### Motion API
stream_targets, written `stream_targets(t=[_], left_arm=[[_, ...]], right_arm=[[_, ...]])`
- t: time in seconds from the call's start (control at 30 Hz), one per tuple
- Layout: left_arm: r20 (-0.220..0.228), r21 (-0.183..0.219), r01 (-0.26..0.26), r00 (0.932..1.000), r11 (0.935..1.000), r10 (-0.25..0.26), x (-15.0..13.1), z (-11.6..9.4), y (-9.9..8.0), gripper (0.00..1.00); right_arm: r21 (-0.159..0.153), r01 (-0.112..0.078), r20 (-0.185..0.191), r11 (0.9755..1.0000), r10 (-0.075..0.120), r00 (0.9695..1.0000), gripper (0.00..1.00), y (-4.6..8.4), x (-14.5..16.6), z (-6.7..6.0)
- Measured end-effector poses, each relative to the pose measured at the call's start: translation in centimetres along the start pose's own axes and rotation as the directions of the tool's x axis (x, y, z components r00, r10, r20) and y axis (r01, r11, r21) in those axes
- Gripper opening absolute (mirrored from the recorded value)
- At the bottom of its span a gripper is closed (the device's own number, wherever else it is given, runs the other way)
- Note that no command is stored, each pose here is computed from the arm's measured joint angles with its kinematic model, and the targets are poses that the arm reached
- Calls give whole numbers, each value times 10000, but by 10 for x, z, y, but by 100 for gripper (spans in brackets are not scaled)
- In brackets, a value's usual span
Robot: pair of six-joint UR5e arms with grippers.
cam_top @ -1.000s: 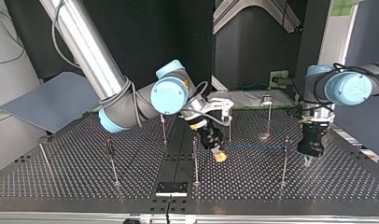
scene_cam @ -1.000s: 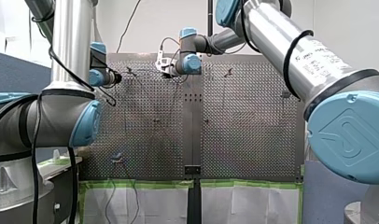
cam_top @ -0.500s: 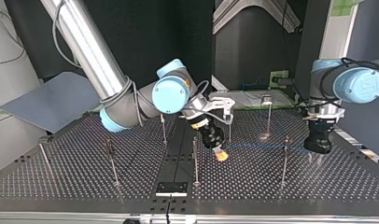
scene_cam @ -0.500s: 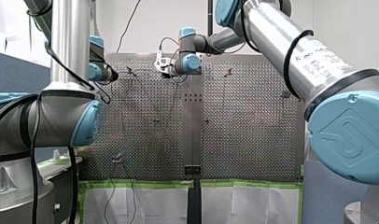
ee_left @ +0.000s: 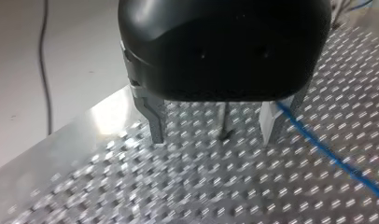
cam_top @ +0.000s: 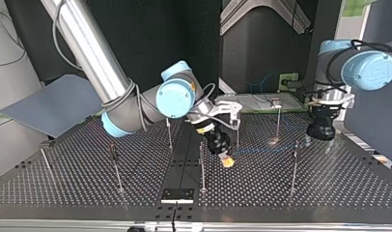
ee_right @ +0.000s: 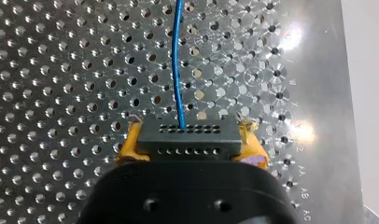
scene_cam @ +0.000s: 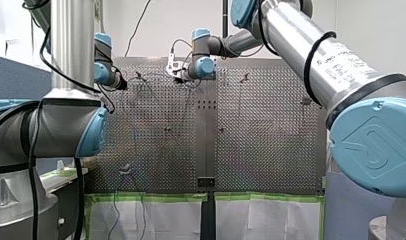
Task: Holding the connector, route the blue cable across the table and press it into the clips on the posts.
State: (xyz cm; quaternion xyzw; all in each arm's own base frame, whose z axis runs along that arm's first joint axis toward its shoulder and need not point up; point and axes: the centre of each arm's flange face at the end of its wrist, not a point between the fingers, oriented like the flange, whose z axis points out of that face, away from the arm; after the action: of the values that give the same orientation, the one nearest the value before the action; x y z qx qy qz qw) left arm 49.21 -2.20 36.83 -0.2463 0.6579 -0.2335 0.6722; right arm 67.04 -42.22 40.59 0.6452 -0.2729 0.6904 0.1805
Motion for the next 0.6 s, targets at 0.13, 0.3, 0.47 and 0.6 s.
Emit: stream_targets(t=[0.13,0.3,0.47,0.6], left_arm=[[-384,-45,-129,9992,9999,127,9,-18,-6,100],[-776,-245,-159,9969,9996,139,20,-41,-12,100],[-1103,-492,-159,9938,9987,104,31,-64,-15,100],[-1384,-468,-173,9903,9988,107,38,-81,-20,100]], right_arm=[[-167,4,-78,9999,-6,10000,0,2,6,-2],[-234,7,-133,9997,-10,9999,0,3,11,-3],[-236,7,-137,9997,-10,9999,0,1,14,-5],[-218,6,-120,9998,-8,9999,0,-1,14,-6]])
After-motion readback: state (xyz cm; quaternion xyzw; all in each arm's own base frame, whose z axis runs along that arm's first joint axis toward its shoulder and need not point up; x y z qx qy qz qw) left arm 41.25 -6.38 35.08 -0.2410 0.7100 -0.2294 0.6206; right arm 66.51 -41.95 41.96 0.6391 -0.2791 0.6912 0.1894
